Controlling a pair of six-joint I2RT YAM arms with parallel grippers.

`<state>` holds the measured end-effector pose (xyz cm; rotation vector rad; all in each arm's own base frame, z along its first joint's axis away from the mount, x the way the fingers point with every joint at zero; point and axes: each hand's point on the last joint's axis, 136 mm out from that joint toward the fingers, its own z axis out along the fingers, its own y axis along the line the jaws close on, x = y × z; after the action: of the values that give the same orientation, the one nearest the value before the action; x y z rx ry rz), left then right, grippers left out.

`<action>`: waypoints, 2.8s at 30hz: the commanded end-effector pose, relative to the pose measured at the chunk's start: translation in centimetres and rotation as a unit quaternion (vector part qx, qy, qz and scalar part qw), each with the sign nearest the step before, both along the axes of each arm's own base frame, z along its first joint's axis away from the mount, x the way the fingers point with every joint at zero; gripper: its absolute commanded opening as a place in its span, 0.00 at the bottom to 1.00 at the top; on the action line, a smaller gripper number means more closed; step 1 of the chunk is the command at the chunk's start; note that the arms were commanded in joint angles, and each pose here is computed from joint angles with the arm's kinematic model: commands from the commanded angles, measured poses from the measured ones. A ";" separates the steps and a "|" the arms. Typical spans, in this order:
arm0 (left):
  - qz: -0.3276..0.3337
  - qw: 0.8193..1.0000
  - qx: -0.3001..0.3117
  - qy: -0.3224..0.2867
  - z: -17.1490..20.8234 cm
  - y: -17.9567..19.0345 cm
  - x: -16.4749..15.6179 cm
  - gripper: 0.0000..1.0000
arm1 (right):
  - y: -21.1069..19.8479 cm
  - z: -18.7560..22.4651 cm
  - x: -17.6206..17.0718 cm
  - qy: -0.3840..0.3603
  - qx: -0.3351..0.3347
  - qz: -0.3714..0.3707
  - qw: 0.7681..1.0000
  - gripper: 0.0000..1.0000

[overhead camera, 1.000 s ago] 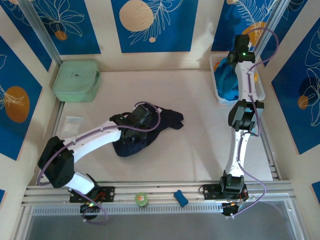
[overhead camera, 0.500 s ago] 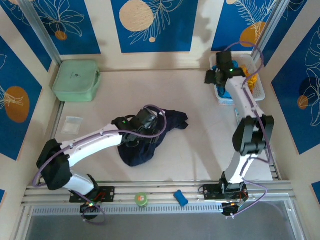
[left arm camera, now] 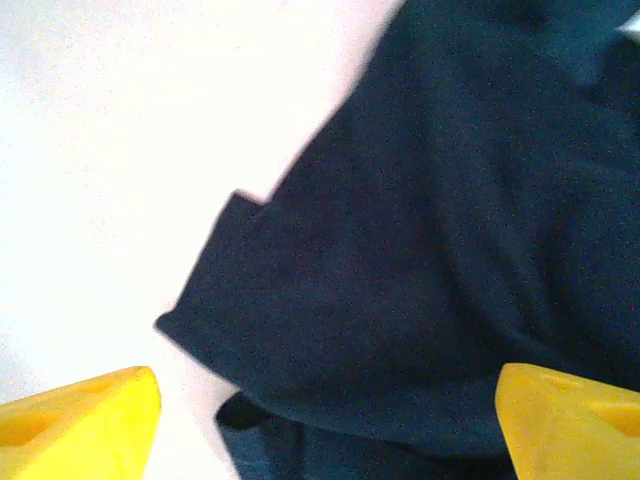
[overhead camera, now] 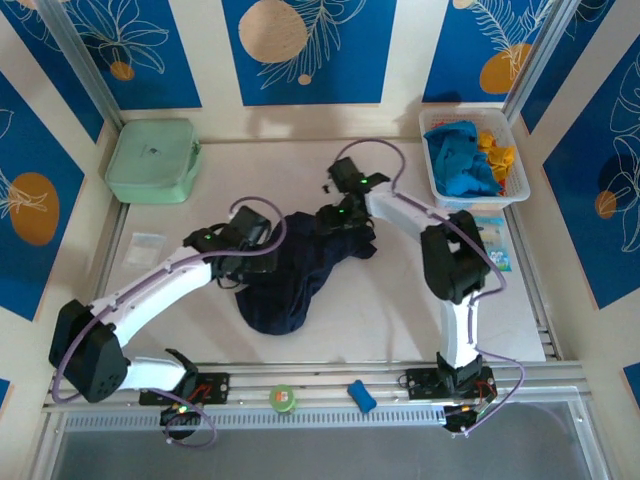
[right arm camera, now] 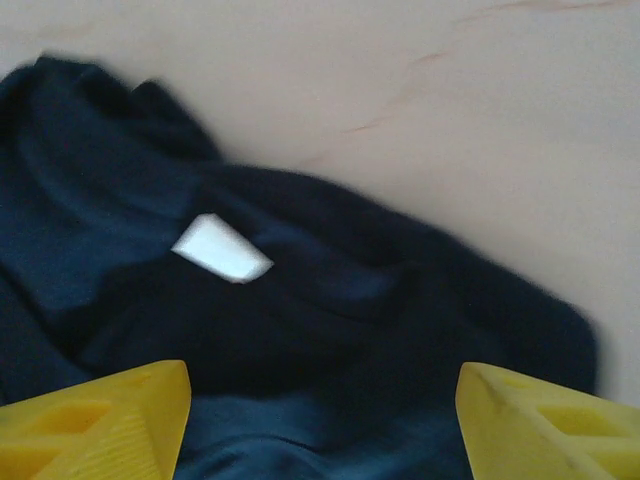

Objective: Fold and stack the t-shirts

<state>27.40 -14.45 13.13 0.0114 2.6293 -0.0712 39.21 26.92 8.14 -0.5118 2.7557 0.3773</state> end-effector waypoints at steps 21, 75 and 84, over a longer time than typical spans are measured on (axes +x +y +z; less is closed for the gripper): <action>0.062 0.994 -0.081 0.028 -9.5 0.9 5.9 0.48 | 4.2 1.9 1.8 -0.001 -0.065 -0.039 0.997 0.73; -0.312 0.895 -0.233 -0.216 23.4 -14.3 0.4 0.00 | 12.3 1.8 10.7 0.163 0.271 -0.177 0.932 0.34; -0.431 0.856 -0.241 -0.154 18.7 -25.3 -3.9 0.00 | -4.2 5.2 9.1 0.048 0.154 -0.274 0.948 0.67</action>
<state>25.12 -36.31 30.29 0.8328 2.1226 -0.8611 48.32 27.74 10.13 0.3546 2.8018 0.8335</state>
